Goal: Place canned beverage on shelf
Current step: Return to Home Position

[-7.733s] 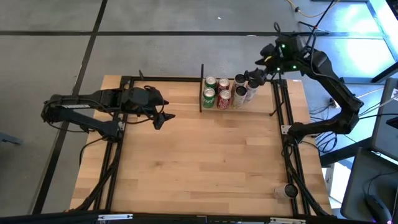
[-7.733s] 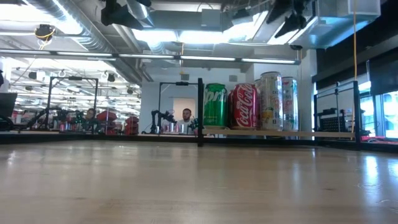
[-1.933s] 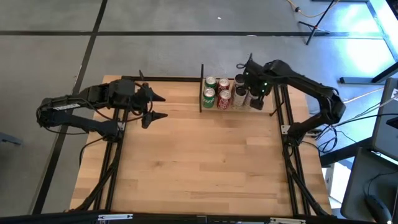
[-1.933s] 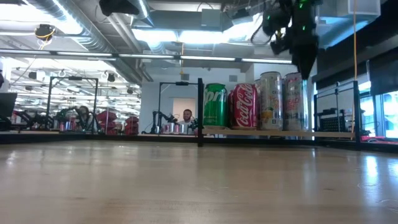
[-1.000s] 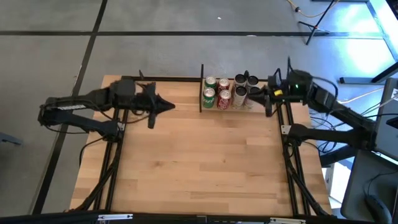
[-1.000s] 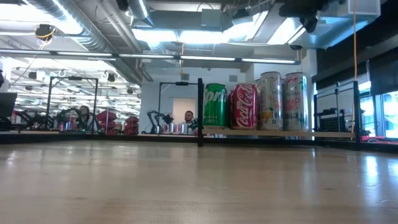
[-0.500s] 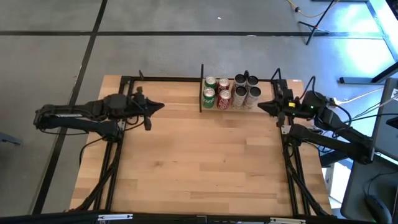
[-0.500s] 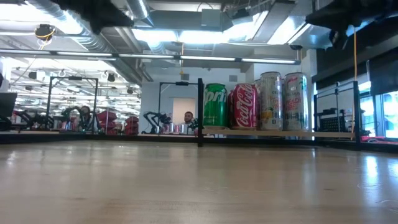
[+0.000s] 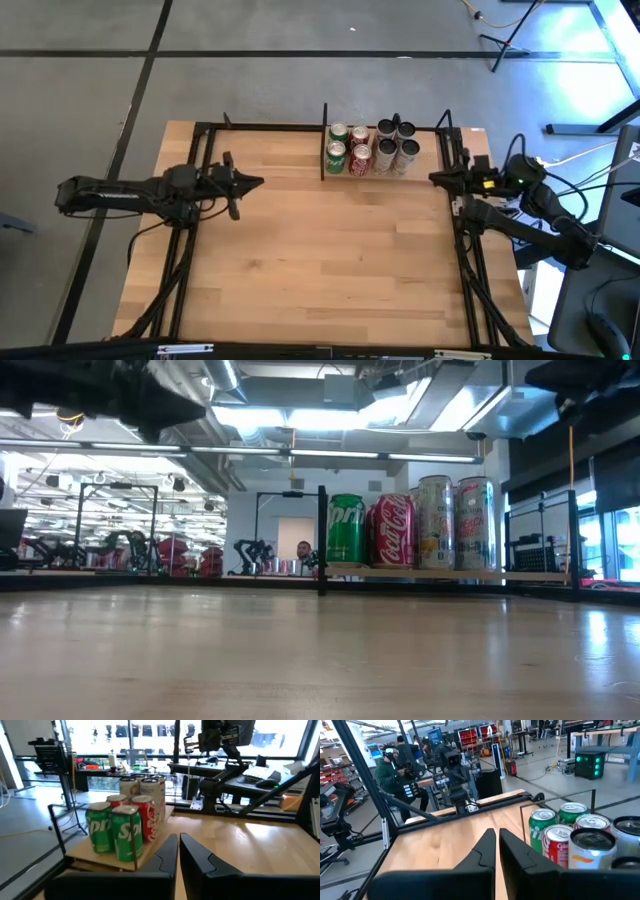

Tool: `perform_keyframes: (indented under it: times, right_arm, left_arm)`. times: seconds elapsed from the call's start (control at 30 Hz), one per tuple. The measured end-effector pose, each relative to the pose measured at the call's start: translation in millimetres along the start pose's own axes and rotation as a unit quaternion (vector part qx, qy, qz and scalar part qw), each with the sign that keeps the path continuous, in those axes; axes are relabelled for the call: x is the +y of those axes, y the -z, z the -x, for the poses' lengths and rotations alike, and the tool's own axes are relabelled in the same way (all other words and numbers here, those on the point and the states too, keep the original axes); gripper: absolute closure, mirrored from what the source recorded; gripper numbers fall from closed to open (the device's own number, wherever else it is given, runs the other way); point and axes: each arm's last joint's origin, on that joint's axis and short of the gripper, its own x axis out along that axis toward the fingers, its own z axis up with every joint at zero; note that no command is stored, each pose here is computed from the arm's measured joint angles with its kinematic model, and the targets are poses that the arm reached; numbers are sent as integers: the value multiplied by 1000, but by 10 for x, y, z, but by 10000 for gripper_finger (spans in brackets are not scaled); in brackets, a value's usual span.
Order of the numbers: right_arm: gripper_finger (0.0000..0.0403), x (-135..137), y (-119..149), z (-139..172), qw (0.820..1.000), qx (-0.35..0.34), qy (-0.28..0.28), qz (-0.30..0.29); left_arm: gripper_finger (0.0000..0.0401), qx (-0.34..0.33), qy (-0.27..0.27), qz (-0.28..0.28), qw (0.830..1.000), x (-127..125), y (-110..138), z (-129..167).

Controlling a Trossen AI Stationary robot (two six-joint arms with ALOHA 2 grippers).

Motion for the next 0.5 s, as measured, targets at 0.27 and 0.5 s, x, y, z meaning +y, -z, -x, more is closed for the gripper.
perform_keyframes:
  times: [0.27, 0.5]
  right_arm:
    - [391, -5, 243, 105, 1000, -21, -4, 4]
    - [391, -78, 398, -16, 999, -41, -8, 2]
  left_arm:
    - [391, -15, -3, 16, 1000, 39, 342, 164]
    - [391, -27, 1, 63, 998, 62, 692, 267]
